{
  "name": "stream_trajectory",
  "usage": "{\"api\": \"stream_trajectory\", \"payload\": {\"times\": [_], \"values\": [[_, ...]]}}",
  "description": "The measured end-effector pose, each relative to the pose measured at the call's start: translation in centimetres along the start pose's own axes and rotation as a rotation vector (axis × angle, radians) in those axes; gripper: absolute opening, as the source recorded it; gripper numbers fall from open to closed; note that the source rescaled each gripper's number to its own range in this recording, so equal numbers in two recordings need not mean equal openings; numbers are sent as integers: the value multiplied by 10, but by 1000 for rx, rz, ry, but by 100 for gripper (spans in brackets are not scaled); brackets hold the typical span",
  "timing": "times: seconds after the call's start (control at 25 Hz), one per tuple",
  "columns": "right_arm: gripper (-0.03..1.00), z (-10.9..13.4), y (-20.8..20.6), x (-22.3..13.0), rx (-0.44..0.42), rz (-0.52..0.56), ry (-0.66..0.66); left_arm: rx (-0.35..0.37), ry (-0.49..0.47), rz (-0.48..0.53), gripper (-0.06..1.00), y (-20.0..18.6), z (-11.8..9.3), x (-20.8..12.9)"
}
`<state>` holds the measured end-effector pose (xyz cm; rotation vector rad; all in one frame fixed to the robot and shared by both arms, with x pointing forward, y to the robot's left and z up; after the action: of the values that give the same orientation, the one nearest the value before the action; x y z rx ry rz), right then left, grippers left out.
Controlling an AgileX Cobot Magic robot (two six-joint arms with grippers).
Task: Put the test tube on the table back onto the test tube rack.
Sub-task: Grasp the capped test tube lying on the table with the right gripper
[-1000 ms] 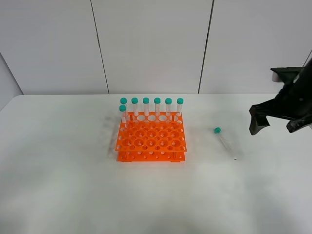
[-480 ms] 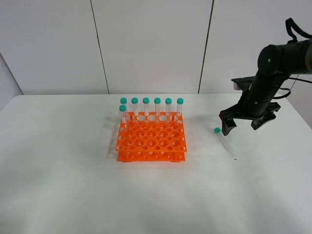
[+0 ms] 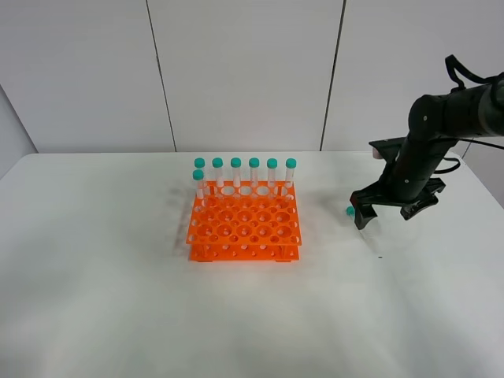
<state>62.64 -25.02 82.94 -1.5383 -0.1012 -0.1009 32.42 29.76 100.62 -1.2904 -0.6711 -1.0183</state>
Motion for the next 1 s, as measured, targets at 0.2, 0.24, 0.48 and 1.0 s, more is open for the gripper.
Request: {"api": "stream_trajectory", "payload": {"times": [0.2, 0.24, 0.48, 1.0], "values": [[96, -1, 9, -3, 1, -18, 0, 0, 0, 0, 91, 0, 0, 0], [96, 0, 9, -1, 2, -29, 1, 0, 0, 0, 91, 0, 0, 0], [96, 3, 10, 9, 22, -80, 16, 0, 0, 0, 91, 0, 0, 0], [96, 6, 39, 9, 35, -29, 41, 0, 0, 0, 91, 0, 0, 0]]}}
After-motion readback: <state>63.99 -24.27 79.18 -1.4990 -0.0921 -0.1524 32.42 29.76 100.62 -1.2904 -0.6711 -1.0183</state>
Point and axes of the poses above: a point on each arm's last joint axis where the gripper is mounted, y pointing out along that axis toward the gripper, z along the wrist's bending axis when the last joint is at zero, x = y × z, the point moved 10 cm from there along y, pointing out along that axis toward the gripper, and after that the axes turned 13 degrees about y, right-handed, at the moved point
